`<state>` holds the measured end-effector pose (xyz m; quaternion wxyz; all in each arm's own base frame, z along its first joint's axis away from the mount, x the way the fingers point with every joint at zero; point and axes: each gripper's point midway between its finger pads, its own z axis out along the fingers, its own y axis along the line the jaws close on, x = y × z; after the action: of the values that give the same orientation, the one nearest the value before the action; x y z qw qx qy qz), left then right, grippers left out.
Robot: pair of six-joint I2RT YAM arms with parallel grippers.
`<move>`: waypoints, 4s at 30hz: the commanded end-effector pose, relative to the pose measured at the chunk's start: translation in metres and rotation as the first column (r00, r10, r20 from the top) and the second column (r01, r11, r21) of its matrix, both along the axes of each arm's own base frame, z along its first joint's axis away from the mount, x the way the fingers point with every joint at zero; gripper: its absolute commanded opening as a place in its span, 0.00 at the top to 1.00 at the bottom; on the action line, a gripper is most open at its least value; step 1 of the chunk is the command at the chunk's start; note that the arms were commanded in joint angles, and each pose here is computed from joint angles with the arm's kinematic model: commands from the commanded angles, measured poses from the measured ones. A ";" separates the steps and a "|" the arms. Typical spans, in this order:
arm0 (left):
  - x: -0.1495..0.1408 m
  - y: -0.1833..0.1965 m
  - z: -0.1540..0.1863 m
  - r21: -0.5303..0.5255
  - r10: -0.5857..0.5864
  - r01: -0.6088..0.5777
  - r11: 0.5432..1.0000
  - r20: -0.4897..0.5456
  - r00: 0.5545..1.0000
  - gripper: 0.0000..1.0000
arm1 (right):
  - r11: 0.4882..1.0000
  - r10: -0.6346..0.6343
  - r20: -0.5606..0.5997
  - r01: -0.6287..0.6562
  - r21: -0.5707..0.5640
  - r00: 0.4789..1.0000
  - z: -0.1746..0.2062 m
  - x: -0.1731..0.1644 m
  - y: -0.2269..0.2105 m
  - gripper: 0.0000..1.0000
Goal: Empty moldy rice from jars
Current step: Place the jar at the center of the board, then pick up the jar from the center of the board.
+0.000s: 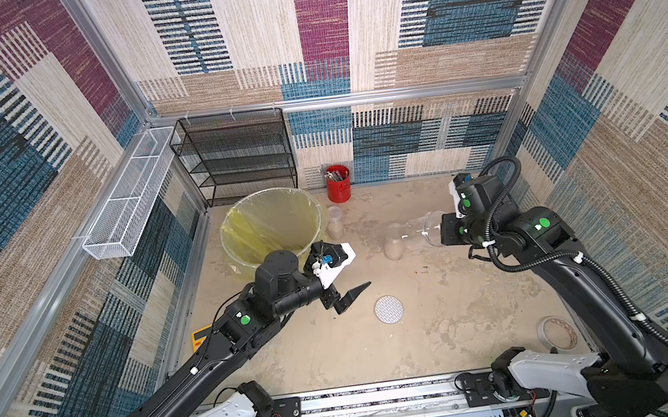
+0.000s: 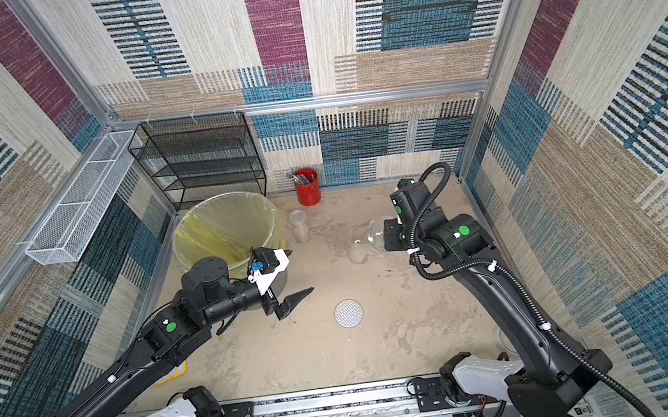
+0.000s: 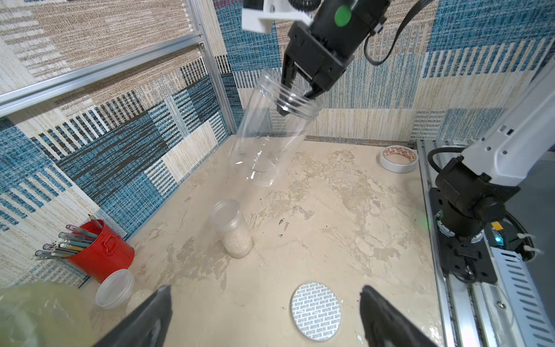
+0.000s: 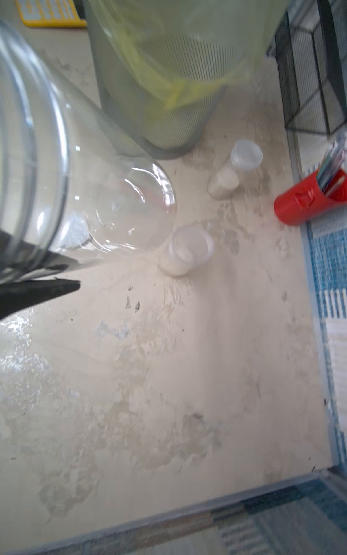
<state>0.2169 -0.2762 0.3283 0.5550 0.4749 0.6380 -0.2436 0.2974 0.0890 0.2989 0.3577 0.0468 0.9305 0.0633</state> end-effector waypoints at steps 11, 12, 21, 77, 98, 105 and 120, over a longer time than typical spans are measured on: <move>0.047 -0.032 0.001 0.078 0.080 -0.072 0.994 -0.110 0.991 0.01 | 0.975 -0.178 -0.278 0.131 -0.179 0.944 -0.112 0.063 -0.110 0.95; 0.049 -0.032 -0.003 0.089 0.086 -0.075 0.993 -0.125 0.988 0.01 | 0.972 -0.188 -0.301 0.133 -0.195 0.935 -0.118 0.067 -0.117 0.95; 0.054 -0.042 -0.030 0.140 0.092 -0.061 0.988 -0.232 0.968 0.01 | 0.954 -0.249 -0.410 0.148 -0.261 0.878 -0.162 0.088 -0.139 0.93; 0.041 -0.030 -0.018 0.147 0.189 -0.143 0.979 -0.377 0.907 0.01 | 0.995 -0.067 0.238 0.048 0.085 0.969 0.032 0.092 -0.064 0.01; 0.011 0.047 -0.081 0.142 0.436 -0.427 0.893 -0.505 0.745 0.01 | 0.963 0.258 -0.038 -0.254 0.090 0.965 -0.102 0.103 0.080 0.01; 0.013 0.043 -0.105 0.174 0.444 -0.418 0.892 -0.515 0.733 0.01 | 0.959 0.282 -0.077 -0.279 0.054 0.956 -0.132 0.110 0.097 0.00; 0.007 0.036 -0.114 0.145 0.385 -0.364 0.920 -0.515 0.766 0.01 | 0.972 0.207 -0.186 -0.224 -0.076 0.961 -0.181 0.129 0.094 0.06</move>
<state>0.2211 -0.2345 0.2077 0.3731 0.2629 0.8608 -0.2253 0.4218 0.1862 0.1176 0.2620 -0.0768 0.9599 0.0640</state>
